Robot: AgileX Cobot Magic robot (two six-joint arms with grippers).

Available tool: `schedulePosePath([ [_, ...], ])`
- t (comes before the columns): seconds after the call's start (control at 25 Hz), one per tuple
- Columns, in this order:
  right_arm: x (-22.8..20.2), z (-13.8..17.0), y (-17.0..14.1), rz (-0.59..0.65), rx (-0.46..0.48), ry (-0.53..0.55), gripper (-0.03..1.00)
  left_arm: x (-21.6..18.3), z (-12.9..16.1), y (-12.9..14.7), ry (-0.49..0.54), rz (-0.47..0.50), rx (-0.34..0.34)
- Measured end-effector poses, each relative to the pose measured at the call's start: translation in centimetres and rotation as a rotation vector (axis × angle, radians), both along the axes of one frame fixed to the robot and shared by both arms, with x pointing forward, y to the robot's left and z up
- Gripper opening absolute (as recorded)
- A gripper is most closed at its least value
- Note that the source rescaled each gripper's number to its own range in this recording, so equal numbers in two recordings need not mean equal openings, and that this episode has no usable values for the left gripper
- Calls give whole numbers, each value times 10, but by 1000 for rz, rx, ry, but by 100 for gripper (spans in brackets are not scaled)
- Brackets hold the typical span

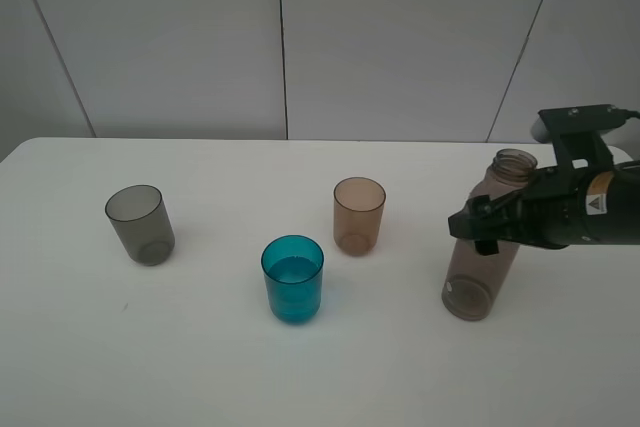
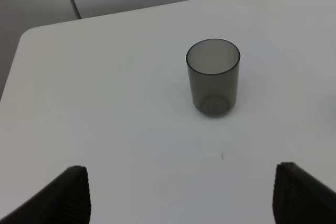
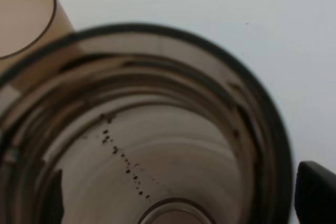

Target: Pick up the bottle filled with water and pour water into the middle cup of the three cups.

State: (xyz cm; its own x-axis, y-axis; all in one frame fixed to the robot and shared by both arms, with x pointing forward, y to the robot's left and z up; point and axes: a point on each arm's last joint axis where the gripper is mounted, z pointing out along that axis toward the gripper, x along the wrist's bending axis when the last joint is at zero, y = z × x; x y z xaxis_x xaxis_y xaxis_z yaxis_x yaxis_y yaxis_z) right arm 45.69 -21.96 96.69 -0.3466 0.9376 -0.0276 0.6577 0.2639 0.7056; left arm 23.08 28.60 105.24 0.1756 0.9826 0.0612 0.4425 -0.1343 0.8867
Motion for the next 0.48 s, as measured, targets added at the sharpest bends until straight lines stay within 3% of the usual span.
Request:
schedulePosePath([
  [0.48,-19,20,-1,-5,-3,-6,80,0,0,0,0,0,0],
])
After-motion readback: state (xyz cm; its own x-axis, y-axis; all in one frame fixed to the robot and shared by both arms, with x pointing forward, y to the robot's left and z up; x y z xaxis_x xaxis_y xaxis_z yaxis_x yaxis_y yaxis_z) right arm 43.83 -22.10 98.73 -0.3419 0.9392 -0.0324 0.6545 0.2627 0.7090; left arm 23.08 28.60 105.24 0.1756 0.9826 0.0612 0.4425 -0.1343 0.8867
